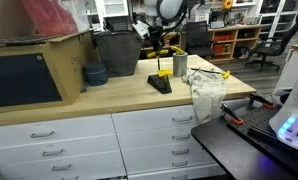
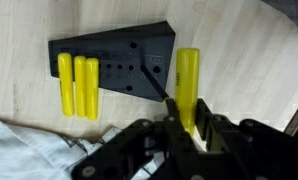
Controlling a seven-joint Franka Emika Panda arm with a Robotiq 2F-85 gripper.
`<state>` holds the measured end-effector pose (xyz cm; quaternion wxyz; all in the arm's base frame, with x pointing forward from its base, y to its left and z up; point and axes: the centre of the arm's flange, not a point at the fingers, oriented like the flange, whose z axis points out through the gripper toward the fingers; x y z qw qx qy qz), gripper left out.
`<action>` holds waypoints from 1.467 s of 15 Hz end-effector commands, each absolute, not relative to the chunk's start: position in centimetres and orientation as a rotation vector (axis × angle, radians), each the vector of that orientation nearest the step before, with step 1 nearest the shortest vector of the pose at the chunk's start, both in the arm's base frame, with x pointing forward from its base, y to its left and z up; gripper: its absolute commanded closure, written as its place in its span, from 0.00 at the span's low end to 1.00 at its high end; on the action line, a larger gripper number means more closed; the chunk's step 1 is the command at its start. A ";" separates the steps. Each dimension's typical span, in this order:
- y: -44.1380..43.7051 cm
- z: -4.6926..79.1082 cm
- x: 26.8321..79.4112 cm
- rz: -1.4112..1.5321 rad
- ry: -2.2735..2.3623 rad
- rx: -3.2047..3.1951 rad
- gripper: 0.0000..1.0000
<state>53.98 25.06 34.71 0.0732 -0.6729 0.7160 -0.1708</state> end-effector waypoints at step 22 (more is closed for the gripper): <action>23.1 36.0 51.3 -0.369 2.206 -1.808 0.00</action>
